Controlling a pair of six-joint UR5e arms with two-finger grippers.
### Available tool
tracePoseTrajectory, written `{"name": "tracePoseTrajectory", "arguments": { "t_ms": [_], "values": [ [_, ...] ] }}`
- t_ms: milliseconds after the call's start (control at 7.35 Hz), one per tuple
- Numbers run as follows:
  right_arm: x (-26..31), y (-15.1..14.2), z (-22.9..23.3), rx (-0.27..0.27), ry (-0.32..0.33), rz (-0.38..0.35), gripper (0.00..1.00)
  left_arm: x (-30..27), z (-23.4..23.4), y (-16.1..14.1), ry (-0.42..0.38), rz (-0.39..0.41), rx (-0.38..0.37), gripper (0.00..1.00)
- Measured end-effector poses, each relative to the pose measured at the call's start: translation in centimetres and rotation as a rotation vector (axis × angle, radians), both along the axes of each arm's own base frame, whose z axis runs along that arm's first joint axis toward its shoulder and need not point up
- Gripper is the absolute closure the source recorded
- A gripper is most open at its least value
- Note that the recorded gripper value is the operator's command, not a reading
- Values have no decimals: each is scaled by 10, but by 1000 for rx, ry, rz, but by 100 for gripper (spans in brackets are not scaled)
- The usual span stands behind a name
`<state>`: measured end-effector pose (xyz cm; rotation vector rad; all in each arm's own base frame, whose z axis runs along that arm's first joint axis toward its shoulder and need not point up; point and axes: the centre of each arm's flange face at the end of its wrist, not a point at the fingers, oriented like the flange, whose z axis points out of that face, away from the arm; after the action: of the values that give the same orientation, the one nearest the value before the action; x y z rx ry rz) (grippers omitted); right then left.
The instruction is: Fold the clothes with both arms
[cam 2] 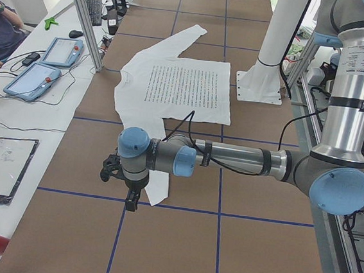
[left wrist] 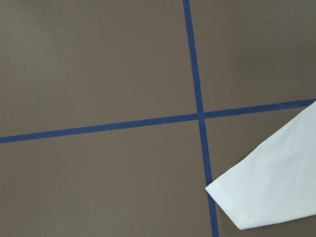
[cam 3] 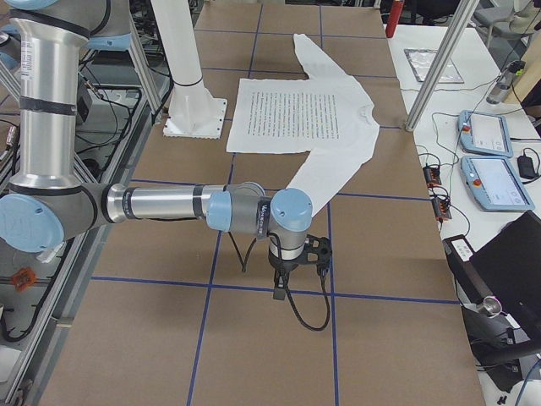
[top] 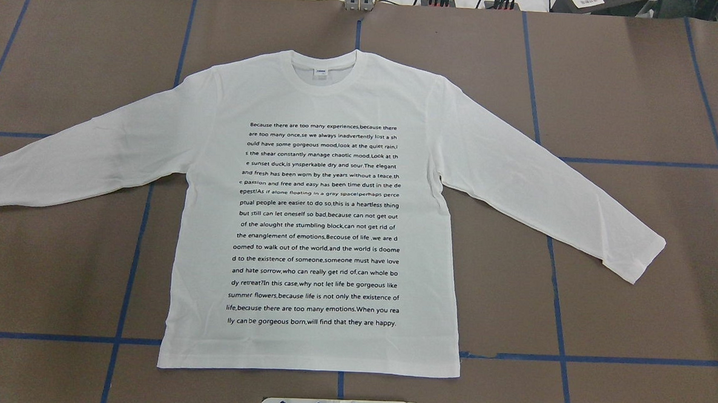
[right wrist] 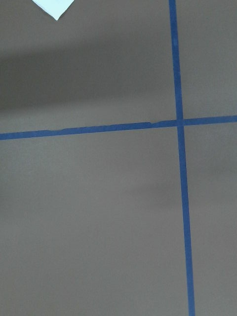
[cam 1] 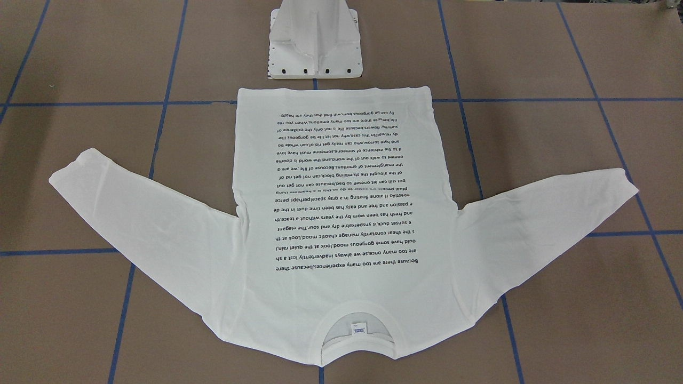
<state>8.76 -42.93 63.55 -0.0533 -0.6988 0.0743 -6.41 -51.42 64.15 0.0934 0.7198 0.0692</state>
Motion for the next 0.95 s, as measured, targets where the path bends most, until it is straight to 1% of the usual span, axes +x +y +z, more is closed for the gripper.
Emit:
{"name": "tracePoseTrajectory", "arguments": {
  "t_ms": [272, 544, 680, 816, 952],
  "values": [
    [0, 0, -3, 0, -3, 5, 0, 0, -4, -1, 0, -1, 12, 1],
    [-1, -3, -9, 11, -12, 13, 0, 1, -27, -6, 2, -3, 57, 1],
    [-3, -7, -15, 23, -32, 16, 0, 2, -39, -8, 8, 0, 82, 1],
    [-8, -13, -25, 35, -90, 23, 0, 5, -48, -12, 13, 4, 113, 1],
    [-17, -20, -36, 39, -170, 25, 0, 9, -56, -18, 33, 12, 168, 1]
  ]
}}
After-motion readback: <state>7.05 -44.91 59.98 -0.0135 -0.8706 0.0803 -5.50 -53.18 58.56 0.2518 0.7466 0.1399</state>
